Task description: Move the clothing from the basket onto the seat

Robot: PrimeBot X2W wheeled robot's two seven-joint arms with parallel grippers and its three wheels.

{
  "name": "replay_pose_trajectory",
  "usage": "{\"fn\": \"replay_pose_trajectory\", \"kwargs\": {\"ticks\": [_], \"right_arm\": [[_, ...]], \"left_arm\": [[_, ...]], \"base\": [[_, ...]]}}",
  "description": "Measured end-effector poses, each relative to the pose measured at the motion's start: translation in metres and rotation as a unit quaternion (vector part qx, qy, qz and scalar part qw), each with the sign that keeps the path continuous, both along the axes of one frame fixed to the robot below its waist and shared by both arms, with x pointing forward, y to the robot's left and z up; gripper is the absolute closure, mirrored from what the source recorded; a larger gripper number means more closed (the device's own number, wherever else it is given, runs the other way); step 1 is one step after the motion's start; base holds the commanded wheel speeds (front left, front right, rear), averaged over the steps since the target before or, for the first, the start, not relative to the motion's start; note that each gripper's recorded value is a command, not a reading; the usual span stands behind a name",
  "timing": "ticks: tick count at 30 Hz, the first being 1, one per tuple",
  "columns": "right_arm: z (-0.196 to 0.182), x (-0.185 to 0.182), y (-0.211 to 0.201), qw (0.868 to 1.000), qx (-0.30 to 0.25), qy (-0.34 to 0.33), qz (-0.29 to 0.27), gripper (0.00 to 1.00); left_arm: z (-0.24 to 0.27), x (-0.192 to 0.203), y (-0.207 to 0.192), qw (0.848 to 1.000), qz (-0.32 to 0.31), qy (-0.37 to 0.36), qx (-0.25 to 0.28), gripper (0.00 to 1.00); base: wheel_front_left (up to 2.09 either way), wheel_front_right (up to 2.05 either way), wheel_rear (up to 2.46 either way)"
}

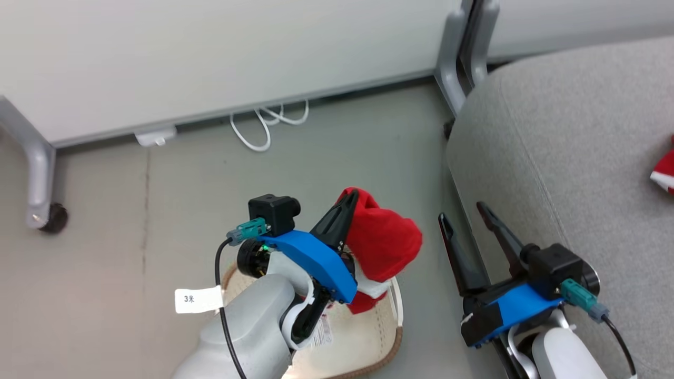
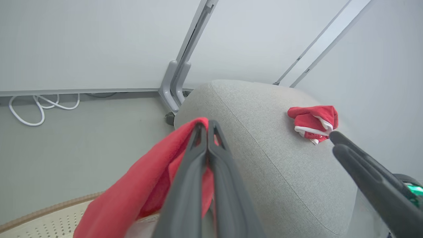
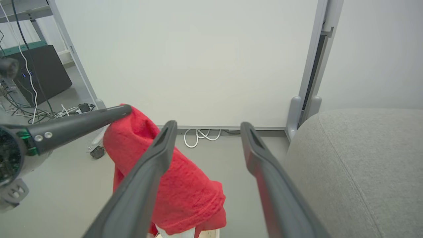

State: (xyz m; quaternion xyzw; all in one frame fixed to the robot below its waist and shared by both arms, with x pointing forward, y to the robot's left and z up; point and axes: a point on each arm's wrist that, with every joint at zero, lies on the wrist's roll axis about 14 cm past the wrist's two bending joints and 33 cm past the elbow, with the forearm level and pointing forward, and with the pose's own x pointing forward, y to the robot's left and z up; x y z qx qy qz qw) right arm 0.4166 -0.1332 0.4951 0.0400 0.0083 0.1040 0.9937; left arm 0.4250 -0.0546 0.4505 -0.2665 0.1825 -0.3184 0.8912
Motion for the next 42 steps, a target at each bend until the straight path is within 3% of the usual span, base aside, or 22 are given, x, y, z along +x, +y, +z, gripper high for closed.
{"fn": "replay_pose_trajectory", "kwargs": {"ticks": [11,19,35,42], "right_arm": [[0.023,-0.028,0.022,0.999,0.009,-0.02,0.03,0.0],[0.034,-0.035,0.032,0.998,0.014,-0.032,0.044,0.0],[0.033,-0.04,0.044,0.998,0.015,-0.028,0.063,0.0],[0.055,-0.025,0.06,0.994,-0.003,-0.054,0.09,0.0]], "left_arm": [[0.106,-0.009,-0.002,0.99,-0.008,-0.142,-0.025,1.0],[0.146,-0.016,-0.003,0.98,-0.013,-0.198,-0.032,1.0],[0.144,-0.016,-0.003,0.98,-0.015,-0.198,-0.023,1.0],[0.135,-0.016,-0.007,0.981,-0.022,-0.191,-0.016,1.0]], "base": [[0.0,0.0,0.0],[0.0,0.0,0.0],[0.0,0.0,0.0],[0.0,0.0,0.0]]}}
